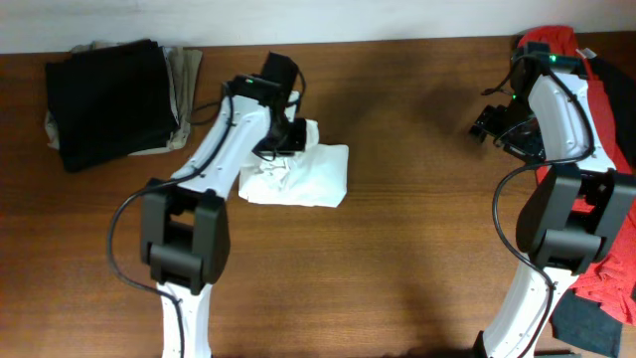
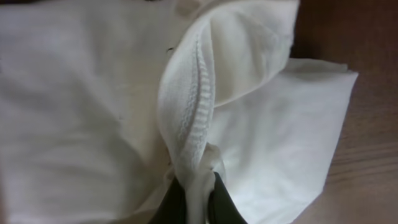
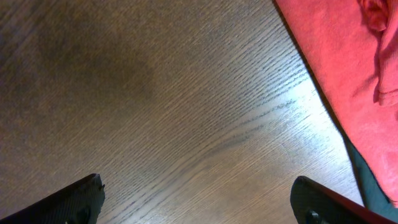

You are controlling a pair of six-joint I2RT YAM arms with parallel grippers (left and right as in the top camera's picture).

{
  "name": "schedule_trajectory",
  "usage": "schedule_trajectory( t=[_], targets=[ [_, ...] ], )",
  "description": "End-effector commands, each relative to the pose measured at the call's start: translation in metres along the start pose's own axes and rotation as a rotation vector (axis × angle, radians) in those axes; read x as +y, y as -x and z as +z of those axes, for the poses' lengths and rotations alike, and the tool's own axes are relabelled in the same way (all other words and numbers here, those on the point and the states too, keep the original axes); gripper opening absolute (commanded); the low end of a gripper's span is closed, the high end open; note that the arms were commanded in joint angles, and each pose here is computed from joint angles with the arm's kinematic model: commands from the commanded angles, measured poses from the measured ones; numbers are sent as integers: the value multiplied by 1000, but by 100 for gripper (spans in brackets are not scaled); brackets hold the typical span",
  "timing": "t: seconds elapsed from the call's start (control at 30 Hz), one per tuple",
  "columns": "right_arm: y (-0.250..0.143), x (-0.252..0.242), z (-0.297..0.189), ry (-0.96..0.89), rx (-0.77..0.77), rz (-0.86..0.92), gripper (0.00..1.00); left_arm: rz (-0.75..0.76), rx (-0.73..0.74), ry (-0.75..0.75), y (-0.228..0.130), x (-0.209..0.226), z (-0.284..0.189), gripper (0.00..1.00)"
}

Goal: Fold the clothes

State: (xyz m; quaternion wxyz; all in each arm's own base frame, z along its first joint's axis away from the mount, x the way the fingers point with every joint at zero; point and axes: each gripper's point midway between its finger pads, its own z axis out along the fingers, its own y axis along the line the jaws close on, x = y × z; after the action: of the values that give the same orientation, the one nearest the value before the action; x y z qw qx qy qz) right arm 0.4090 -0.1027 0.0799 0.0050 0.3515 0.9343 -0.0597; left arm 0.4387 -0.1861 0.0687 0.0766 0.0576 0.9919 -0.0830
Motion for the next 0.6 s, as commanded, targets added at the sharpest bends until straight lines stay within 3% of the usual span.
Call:
schedule_trajectory(
  t=[0.0,0.1,0.23,0.33,0.57],
  targets=[
    [2,-4,-4,-13,-18,11,98,-8,-11,-50,0,-32,5,1],
    [2,-4,-4,-13,-18,11,99,36,-13,-68,-6,-58,10,2],
    [2,-4,-4,-13,-18,11,99,70,44,-94,-26,-89,30,21],
    [2,-4,-4,-13,-18,11,99,107,85,-154,-41,-114,33,25],
    [2,-4,-4,-13,-18,11,99,160,153,-180,-58,-140,-11,37]
  ],
)
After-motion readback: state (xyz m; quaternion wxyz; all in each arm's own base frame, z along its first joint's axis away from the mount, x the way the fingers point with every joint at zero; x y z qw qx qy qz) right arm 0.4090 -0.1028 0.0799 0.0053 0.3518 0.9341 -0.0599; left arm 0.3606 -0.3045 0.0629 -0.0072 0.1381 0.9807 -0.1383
